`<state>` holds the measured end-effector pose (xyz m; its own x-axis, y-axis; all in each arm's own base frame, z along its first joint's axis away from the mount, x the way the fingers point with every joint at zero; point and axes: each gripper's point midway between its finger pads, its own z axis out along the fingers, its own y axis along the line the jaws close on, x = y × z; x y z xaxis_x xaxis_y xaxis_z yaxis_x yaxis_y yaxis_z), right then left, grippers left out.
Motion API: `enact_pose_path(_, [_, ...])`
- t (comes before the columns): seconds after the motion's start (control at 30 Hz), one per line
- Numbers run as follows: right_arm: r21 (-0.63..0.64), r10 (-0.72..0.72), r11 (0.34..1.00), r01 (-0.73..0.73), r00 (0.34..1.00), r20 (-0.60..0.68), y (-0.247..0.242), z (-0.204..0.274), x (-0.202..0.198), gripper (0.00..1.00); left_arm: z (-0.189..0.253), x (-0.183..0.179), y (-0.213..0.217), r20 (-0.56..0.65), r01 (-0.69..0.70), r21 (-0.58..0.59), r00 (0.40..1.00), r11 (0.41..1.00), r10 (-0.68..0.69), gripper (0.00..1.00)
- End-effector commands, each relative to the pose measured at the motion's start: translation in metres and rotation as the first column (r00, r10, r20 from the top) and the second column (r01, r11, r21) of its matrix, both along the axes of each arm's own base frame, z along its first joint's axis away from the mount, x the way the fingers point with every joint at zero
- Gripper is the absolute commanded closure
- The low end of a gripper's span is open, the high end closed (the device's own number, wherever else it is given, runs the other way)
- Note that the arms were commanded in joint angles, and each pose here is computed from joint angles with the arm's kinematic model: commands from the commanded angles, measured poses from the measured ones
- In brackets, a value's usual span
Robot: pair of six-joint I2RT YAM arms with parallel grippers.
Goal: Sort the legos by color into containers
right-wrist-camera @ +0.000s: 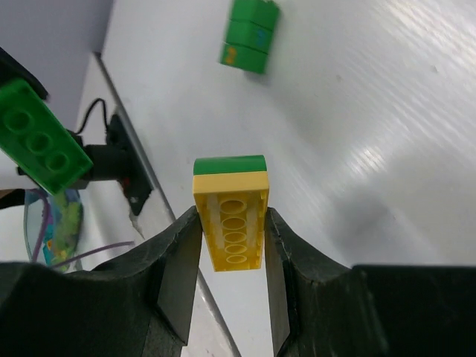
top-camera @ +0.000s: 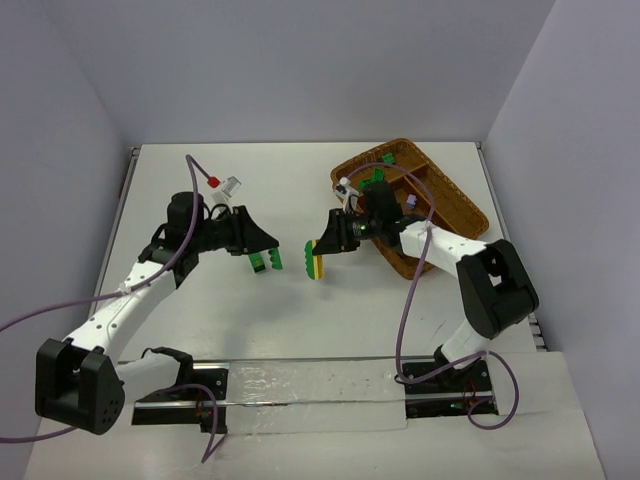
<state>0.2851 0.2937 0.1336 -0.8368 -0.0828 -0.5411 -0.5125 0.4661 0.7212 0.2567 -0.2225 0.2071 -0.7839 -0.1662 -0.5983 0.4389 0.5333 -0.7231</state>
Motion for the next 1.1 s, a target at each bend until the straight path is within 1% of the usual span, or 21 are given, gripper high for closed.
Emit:
enact_pose_path(0.0, [-0.087, -0.043, 0.995, 0.043, 0.999, 0.006, -0.008, -0.021, 0.003, 1.00, -0.016, 0.037, 0.018, -0.071, -0.193, 0.115, 0.977, 0.974, 0.202, 1.00])
enact_pose_path(0.13, [-0.118, -0.065, 0.991, 0.067, 0.998, 0.017, -0.011, -0.025, 0.008, 1.00, -0.040, 0.057, 0.028, -0.151, -0.301, 0.200, 0.931, 0.933, 0.333, 1.00])
enact_pose_path(0.2, [-0.124, -0.067, 0.990, 0.069, 0.997, 0.024, -0.012, -0.024, 0.009, 1.00, -0.047, 0.064, 0.035, -0.155, -0.345, 0.235, 0.910, 0.909, 0.385, 1.00])
enact_pose_path(0.3, [-0.133, -0.073, 0.988, 0.077, 0.997, 0.033, -0.014, -0.023, 0.009, 1.00, -0.061, 0.074, 0.051, -0.161, -0.430, 0.316, 0.855, 0.846, 0.494, 1.00])
enact_pose_path(0.33, [-0.135, -0.073, 0.988, 0.077, 0.997, 0.031, -0.015, -0.024, 0.008, 1.00, -0.069, 0.077, 0.061, -0.161, -0.466, 0.366, 0.821, 0.806, 0.548, 1.00])
enact_pose_path(0.37, [-0.134, -0.070, 0.988, 0.074, 0.997, 0.029, -0.015, -0.024, 0.008, 1.00, -0.075, 0.078, 0.067, -0.160, -0.481, 0.398, 0.802, 0.781, 0.575, 1.00])
enact_pose_path(0.5, [-0.119, -0.063, 0.991, 0.064, 0.998, 0.018, -0.013, -0.025, 0.005, 1.00, -0.090, 0.080, 0.076, -0.164, -0.516, 0.458, 0.751, 0.724, 0.639, 1.00])
enact_pose_path(0.6, [-0.114, -0.061, 0.992, 0.062, 0.998, 0.016, -0.013, -0.024, 0.004, 1.00, -0.093, 0.076, 0.072, -0.164, -0.515, 0.465, 0.749, 0.720, 0.642, 1.00])
enact_pose_path(0.67, [-0.113, -0.059, 0.992, 0.061, 0.998, 0.019, -0.013, -0.023, 0.004, 1.00, -0.093, 0.076, 0.075, -0.137, -0.529, 0.481, 0.742, 0.699, 0.656, 1.00])
enact_pose_path(0.73, [-0.116, -0.057, 0.991, 0.059, 0.998, 0.025, -0.013, -0.021, 0.004, 1.00, -0.090, 0.074, 0.073, -0.118, -0.531, 0.490, 0.746, 0.692, 0.656, 1.00])
enact_pose_path(0.87, [-0.123, -0.046, 0.991, 0.047, 0.999, 0.011, -0.010, -0.024, 0.003, 1.00, -0.096, 0.071, 0.083, -0.095, -0.547, 0.531, 0.721, 0.647, 0.687, 1.00])
enact_pose_path(0.9, [-0.118, -0.042, 0.992, 0.044, 0.999, 0.014, -0.008, -0.023, 0.003, 1.00, -0.099, 0.069, 0.089, -0.083, -0.555, 0.556, 0.704, 0.619, 0.706, 1.00])
enact_pose_path(0.93, [-0.109, -0.039, 0.993, 0.039, 0.999, 0.006, -0.006, -0.022, 0.000, 1.00, -0.104, 0.067, 0.092, -0.080, -0.551, 0.571, 0.700, 0.608, 0.710, 1.00])
enact_pose_path(1.0, [-0.098, -0.038, 0.994, 0.039, 0.999, 0.008, -0.005, -0.022, 0.000, 1.00, -0.107, 0.064, 0.095, -0.073, -0.554, 0.576, 0.698, 0.601, 0.712, 0.96])
enact_pose_path(1.03, [-0.096, -0.036, 0.995, 0.037, 0.999, 0.008, -0.004, -0.021, 0.000, 1.00, -0.104, 0.065, 0.092, -0.071, -0.559, 0.551, 0.708, 0.619, 0.703, 0.91])
enact_pose_path(1.07, [-0.096, -0.037, 0.995, 0.037, 0.999, 0.005, -0.004, -0.021, 0.000, 1.00, -0.109, 0.062, 0.091, -0.076, -0.547, 0.552, 0.719, 0.630, 0.691, 0.89])
